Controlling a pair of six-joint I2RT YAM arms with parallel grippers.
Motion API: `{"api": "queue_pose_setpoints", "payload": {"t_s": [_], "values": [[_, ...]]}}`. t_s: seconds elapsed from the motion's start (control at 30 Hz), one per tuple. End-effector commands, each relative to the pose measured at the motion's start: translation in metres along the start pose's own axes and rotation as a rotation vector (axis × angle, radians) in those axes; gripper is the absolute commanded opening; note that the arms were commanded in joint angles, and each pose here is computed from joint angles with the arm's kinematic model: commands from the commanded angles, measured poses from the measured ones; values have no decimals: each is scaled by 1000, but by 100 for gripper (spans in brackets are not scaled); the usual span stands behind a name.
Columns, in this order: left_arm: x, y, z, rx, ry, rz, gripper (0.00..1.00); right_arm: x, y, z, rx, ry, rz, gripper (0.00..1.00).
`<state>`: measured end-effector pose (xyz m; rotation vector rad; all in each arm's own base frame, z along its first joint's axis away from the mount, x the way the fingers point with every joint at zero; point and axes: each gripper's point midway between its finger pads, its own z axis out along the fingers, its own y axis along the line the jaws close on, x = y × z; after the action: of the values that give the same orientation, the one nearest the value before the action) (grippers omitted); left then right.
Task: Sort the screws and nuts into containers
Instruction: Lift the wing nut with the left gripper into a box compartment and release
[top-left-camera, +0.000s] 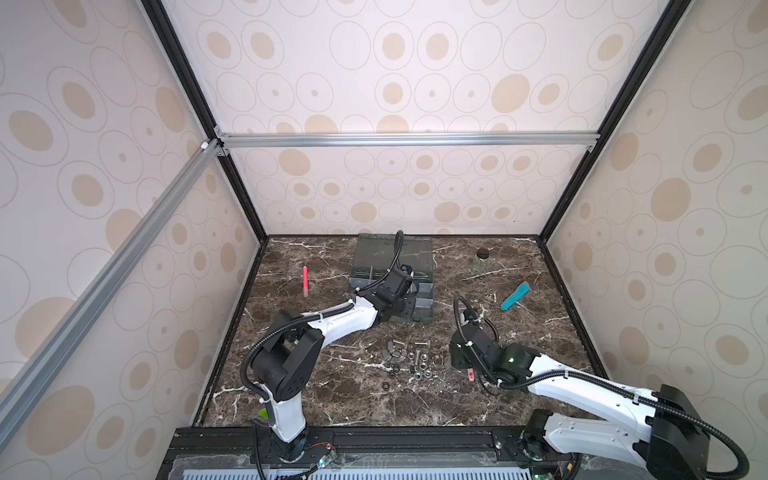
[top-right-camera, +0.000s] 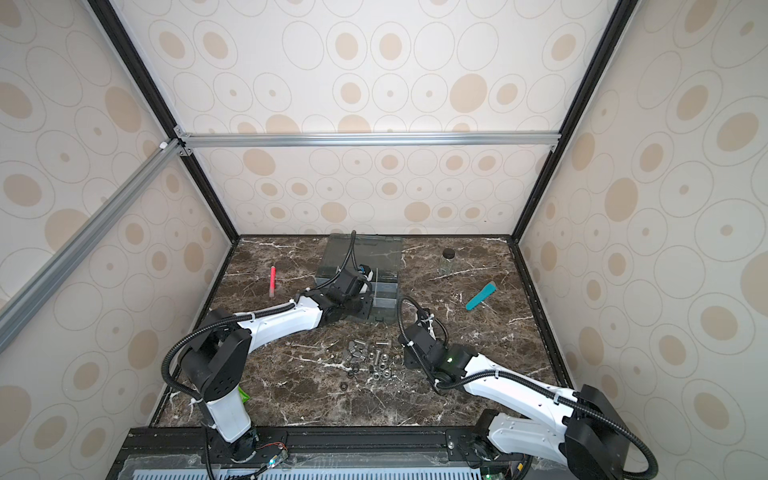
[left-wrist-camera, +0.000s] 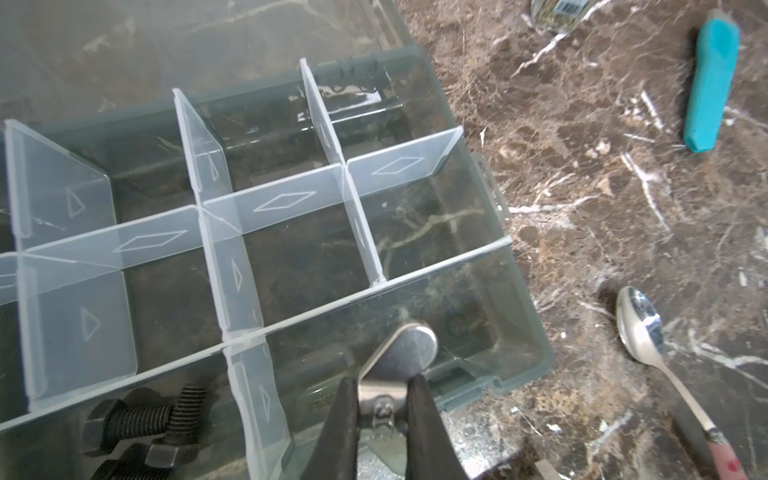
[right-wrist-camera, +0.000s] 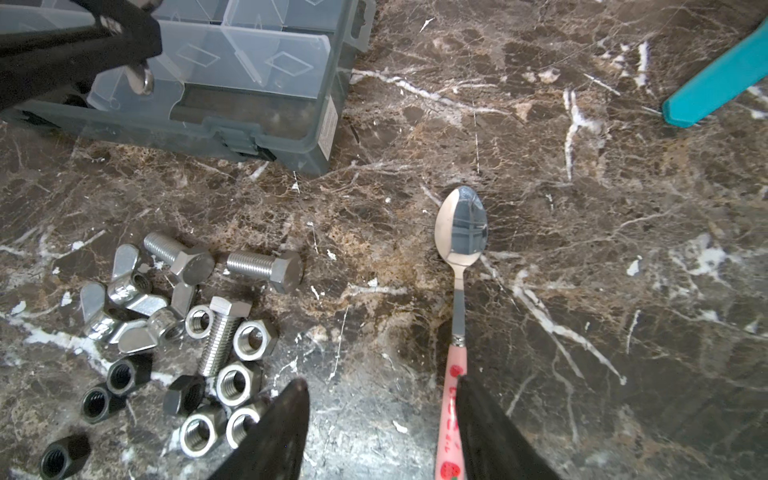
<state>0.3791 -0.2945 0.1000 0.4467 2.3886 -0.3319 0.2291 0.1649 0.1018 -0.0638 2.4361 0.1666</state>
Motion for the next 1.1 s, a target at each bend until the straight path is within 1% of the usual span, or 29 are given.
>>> {"api": "queue_pose_setpoints", "payload": {"t_s": [0.0,0.23,0.37,0.63,1.07], "values": [[-16,1,-3,8,-30,4,17,3,-11,-3,35,-7,16,60],[-16,8,-5,6,-45,-32,27,5,-11,-2,34,-6,21,60],[-18,8,-8,9,-53,-37,30,5,-10,-2,31,-2,17,60],[-13,15,-20,1,-66,-60,31,4,-10,-3,32,-5,16,60],[1,36,-53,-23,-116,-138,32,5,-8,-1,18,-5,3,60]]}}
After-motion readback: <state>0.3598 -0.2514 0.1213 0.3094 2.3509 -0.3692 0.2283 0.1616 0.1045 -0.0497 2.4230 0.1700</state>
